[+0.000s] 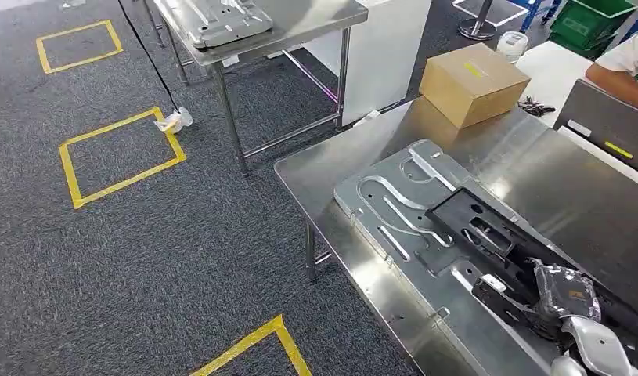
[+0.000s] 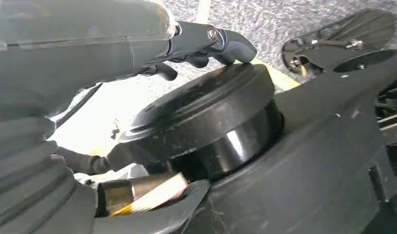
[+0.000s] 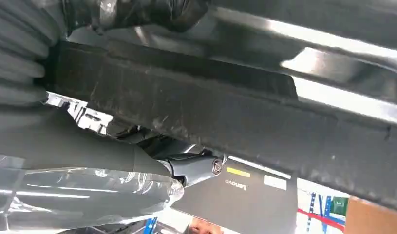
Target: Take the parts from the cabinet and place them on the table.
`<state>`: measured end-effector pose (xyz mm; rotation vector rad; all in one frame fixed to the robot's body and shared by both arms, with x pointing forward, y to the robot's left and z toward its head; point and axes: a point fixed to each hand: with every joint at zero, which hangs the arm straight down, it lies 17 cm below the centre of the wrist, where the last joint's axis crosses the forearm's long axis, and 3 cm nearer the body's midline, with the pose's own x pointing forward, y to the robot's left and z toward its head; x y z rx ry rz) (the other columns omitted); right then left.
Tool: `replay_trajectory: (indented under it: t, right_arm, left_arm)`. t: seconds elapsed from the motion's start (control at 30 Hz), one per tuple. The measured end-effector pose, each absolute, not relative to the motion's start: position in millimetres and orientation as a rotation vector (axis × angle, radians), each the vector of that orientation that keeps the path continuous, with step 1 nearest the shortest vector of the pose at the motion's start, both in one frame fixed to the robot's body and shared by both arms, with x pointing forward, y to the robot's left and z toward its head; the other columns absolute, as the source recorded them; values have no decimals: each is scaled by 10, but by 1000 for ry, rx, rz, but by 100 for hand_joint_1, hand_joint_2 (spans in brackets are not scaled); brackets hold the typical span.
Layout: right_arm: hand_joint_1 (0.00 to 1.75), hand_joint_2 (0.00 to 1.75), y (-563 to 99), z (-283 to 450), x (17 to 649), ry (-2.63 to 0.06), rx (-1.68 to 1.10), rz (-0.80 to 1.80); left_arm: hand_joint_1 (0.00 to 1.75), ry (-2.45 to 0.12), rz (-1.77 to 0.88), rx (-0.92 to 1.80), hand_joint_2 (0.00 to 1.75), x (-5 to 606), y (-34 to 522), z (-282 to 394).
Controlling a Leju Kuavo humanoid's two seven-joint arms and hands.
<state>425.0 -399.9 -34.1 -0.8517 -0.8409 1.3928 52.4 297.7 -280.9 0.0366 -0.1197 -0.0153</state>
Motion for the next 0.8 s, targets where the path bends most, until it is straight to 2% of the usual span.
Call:
replay_trajectory:
  t: [0.53, 0.8]
  right_arm:
    - [0, 0, -3762, -168, 4472, -923, -852, 1415]
    - [0, 0, -3225, 573, 4715, -1156, -870, 1424]
  left_arm:
    - [0, -122, -4, 37, 0, 516, 2991, -2809]
    - [0, -138, 49, 42, 0, 536, 2977, -2809]
